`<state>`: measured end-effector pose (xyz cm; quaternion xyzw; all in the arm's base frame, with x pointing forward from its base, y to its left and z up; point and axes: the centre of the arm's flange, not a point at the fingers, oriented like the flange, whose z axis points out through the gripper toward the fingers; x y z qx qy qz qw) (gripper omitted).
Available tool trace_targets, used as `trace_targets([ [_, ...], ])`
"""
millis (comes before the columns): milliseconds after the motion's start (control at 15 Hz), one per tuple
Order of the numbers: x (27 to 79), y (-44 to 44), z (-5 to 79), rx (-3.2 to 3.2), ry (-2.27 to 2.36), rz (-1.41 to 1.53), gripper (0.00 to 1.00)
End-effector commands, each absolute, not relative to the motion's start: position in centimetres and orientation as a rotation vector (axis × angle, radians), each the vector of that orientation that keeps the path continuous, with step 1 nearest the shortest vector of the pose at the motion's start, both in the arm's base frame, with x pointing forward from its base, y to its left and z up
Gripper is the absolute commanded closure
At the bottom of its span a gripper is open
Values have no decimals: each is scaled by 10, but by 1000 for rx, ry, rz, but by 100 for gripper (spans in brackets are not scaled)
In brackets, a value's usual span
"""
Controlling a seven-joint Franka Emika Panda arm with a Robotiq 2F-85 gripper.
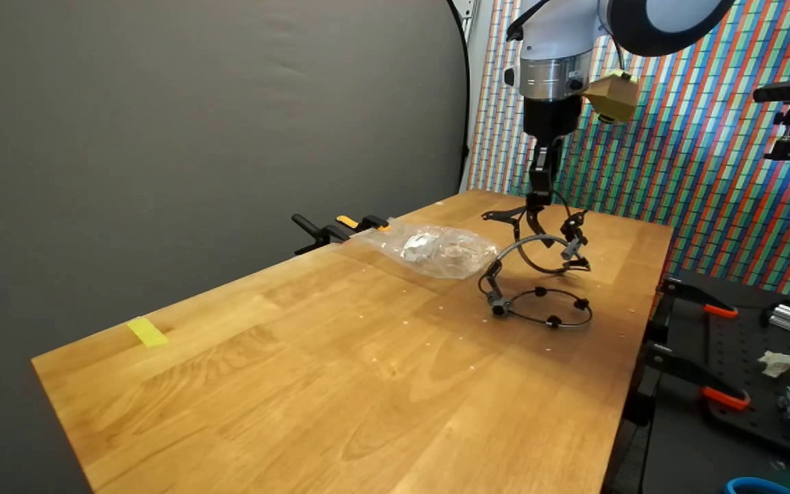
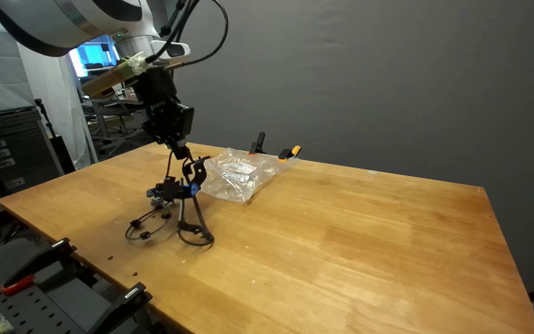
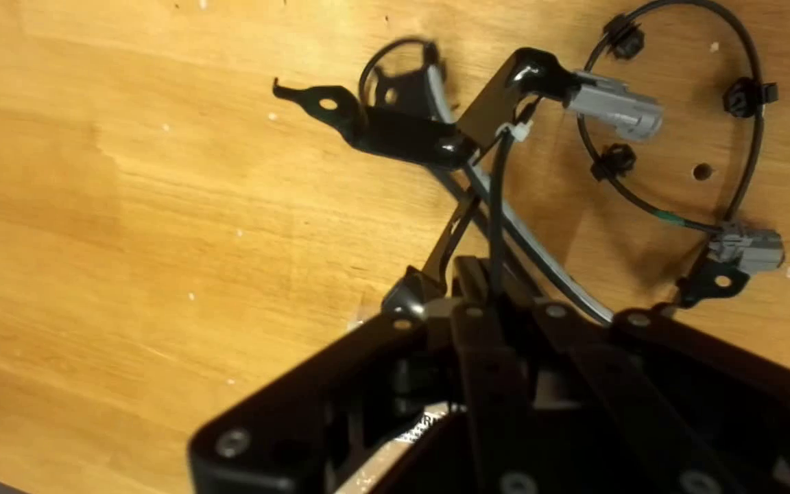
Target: Remove the cable from the plastic bag
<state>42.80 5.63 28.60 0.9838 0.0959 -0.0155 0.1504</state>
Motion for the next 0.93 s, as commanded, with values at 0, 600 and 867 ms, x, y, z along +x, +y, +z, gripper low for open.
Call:
trace_targets([
  [0, 422, 47, 306, 2825, 185, 76, 99],
  [600, 449, 10, 279, 2970, -425, 346, 99],
  [867, 454, -26, 252, 2917, -722, 437, 99],
])
